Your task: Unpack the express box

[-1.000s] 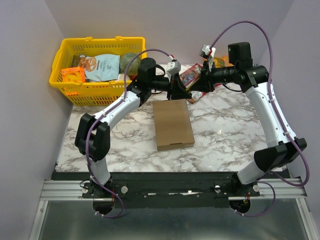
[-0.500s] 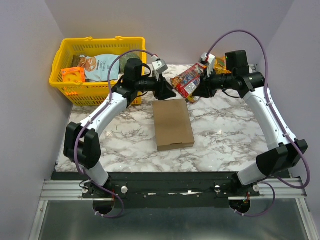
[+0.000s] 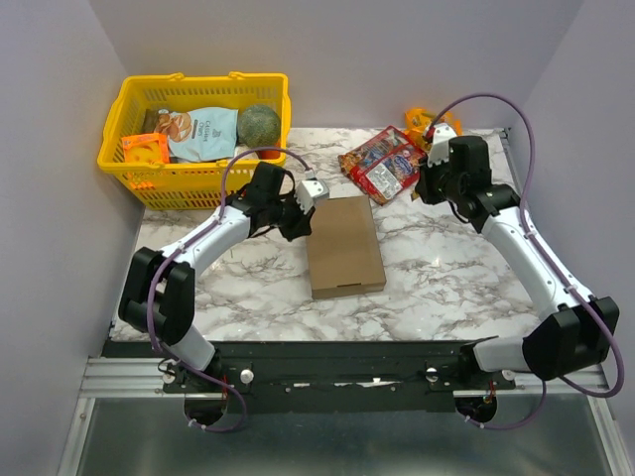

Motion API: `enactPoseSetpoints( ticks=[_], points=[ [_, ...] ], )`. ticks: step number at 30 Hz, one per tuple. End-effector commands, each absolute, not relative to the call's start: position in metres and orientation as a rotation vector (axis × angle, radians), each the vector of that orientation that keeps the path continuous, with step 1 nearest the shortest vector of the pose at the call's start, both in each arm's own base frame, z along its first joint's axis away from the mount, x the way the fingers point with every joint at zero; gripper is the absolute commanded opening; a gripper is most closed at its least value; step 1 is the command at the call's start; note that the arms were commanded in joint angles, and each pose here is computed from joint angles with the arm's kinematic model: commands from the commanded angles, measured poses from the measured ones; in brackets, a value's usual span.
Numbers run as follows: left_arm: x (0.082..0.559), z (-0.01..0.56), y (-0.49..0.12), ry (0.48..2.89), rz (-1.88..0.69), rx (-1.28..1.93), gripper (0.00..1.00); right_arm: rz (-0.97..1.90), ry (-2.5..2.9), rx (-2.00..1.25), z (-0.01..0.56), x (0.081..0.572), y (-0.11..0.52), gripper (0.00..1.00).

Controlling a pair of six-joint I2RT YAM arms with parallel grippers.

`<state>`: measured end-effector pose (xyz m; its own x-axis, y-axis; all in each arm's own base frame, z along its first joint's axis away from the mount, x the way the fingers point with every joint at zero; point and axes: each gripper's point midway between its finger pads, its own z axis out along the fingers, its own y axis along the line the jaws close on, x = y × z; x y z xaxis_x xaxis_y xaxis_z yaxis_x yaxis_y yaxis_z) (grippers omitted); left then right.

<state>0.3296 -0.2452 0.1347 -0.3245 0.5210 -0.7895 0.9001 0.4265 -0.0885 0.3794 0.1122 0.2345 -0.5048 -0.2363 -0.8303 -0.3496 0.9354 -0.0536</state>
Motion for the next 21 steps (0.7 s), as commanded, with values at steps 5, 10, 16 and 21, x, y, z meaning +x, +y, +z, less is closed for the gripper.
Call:
enactPoseSetpoints(
  ticks=[5,10,16,21],
  points=[
    [0.297,0.085,-0.227,2.068,-0.618,1.45,0.1,0.096,2.058,-0.431,0.22,0.426,0.122,0.0],
    [0.279,0.074,-0.242,2.018,-0.641,1.561,0.11,0.064,2.073,-0.586,0.191,0.452,0.147,0.0],
    [0.246,0.065,-0.257,1.936,-0.719,1.689,0.14,0.107,2.075,-0.733,0.163,0.456,0.172,0.0],
    [0.226,0.066,-0.259,1.935,-0.787,1.687,0.15,0.201,2.091,-0.858,0.147,0.435,0.195,0.0]
  ],
)
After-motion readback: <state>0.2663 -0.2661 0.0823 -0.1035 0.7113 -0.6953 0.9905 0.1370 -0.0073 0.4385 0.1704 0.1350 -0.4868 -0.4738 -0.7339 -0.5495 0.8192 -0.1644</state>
